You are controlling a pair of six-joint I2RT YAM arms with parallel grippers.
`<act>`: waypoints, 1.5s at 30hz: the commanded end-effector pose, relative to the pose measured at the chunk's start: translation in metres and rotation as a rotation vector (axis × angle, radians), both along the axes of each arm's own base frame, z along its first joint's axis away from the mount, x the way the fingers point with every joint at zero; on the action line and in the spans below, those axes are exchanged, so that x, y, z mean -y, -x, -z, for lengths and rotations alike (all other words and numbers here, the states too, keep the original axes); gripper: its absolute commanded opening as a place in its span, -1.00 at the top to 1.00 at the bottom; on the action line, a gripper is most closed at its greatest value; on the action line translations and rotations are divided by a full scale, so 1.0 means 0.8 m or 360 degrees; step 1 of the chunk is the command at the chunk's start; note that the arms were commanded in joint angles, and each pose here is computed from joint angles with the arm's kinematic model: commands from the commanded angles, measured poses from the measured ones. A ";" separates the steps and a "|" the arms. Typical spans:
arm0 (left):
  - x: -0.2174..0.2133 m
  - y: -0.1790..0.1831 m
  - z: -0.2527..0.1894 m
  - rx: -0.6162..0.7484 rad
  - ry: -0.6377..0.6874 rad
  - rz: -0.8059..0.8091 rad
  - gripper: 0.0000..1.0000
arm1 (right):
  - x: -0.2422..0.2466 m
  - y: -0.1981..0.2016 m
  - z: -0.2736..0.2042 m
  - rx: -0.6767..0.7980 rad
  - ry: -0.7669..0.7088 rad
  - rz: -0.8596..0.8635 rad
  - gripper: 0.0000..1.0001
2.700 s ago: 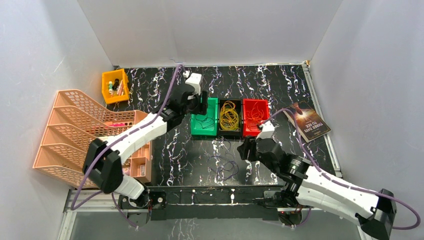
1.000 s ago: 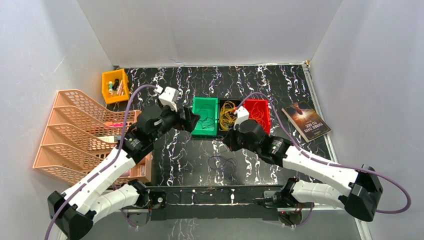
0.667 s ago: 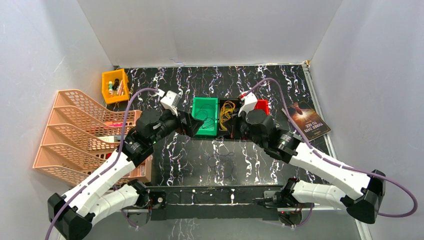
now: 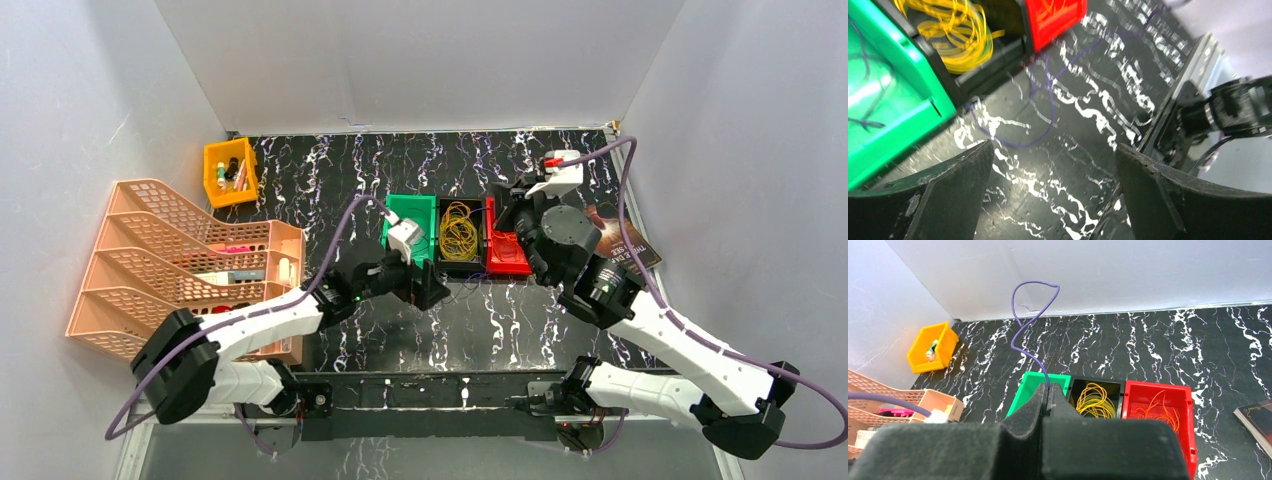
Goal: Untangle the cables
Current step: Pick up the cable at the center of the board.
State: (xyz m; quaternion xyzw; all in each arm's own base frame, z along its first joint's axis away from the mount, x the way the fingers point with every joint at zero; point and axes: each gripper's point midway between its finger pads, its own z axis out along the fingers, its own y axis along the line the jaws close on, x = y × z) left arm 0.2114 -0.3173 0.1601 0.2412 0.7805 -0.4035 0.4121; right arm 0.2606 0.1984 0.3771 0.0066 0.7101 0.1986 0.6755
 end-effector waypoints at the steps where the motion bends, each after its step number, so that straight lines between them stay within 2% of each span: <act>1: 0.007 0.002 0.033 0.0019 -0.0085 -0.0004 -0.79 | 0.017 0.005 -0.033 0.0077 -0.0118 0.0042 1.00; 11: 0.044 0.009 0.071 -0.0015 -0.0151 0.0044 -0.76 | 0.020 0.009 -0.018 0.0027 -0.0136 0.0039 1.00; 15: 0.053 -0.003 0.088 0.0007 -0.0203 -0.0009 -0.64 | 0.017 0.010 -0.018 0.0025 -0.0143 0.0020 1.00; 19: 0.064 -0.012 0.097 0.0012 -0.0233 -0.0014 -0.31 | 0.016 0.012 -0.018 0.0021 -0.0146 0.0007 1.00; 25: 0.069 -0.024 0.102 0.0043 -0.0263 -0.0045 -0.03 | 0.018 0.014 -0.015 0.0014 -0.0152 0.0002 1.00; 29: 0.073 -0.027 0.105 0.0052 -0.0285 -0.0036 0.50 | 0.019 0.015 -0.015 0.0013 -0.0147 0.0000 1.00; 32: 0.069 -0.026 0.101 0.0051 -0.0299 -0.0041 0.78 | 0.023 0.016 -0.017 0.0022 -0.0147 0.0011 1.00; 38: 0.039 -0.015 0.071 0.0067 -0.0329 -0.0087 0.99 | 0.038 0.025 -0.035 0.0098 -0.0152 0.0003 1.00; 45: -0.024 -0.031 -0.009 0.0179 -0.0340 -0.0362 1.00 | 0.037 0.042 -0.057 0.0187 -0.0117 -0.0133 1.00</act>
